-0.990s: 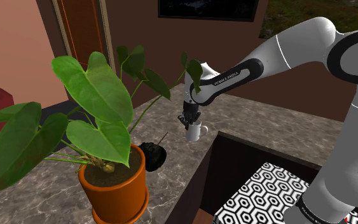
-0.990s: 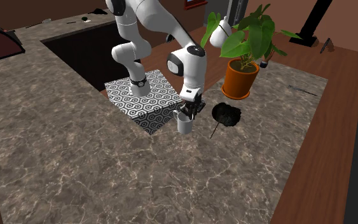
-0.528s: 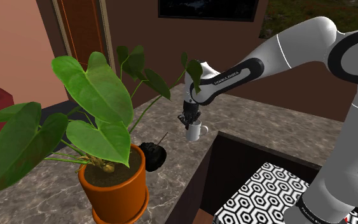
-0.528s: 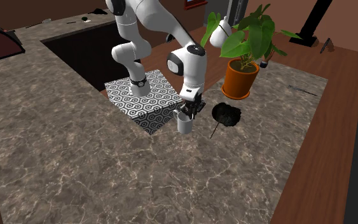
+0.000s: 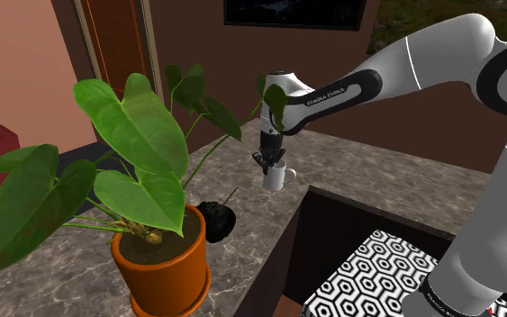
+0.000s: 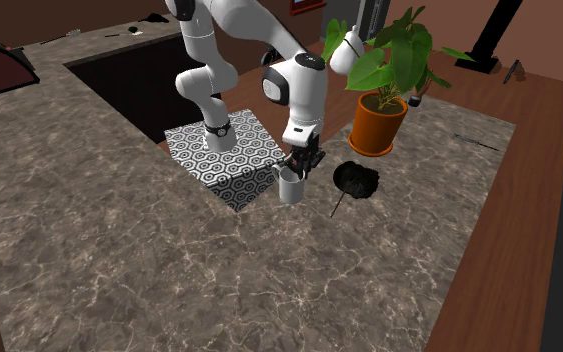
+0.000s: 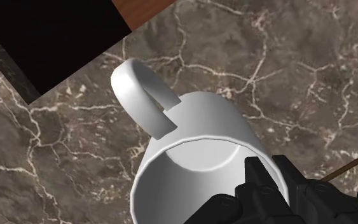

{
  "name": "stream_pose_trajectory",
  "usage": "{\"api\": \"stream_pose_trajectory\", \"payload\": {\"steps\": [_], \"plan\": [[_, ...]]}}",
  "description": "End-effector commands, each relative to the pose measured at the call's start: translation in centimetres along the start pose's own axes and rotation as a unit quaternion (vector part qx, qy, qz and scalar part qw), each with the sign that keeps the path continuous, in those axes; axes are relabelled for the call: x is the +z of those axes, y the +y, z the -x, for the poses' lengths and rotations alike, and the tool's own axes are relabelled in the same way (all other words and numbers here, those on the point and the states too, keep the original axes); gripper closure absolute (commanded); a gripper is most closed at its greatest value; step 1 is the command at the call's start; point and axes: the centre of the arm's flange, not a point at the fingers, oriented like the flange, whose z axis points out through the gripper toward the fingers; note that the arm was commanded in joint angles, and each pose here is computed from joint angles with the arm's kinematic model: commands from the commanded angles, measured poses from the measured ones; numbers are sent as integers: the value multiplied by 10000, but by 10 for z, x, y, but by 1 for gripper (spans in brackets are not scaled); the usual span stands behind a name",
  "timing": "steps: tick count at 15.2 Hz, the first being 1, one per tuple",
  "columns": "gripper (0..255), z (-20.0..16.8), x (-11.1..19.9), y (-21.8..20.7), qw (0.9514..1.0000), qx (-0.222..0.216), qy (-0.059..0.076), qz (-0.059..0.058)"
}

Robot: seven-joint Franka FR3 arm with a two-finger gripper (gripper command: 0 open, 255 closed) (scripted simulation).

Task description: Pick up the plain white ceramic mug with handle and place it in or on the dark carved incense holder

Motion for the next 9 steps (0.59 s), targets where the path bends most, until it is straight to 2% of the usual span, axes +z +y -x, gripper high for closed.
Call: {"api": "stream_pose_trajectory", "payload": {"steps": [1, 9], "plan": [[255, 0, -11, 1, 10000, 0, -2, 1], [255, -3, -53, 1, 10000, 0, -2, 1]]}}
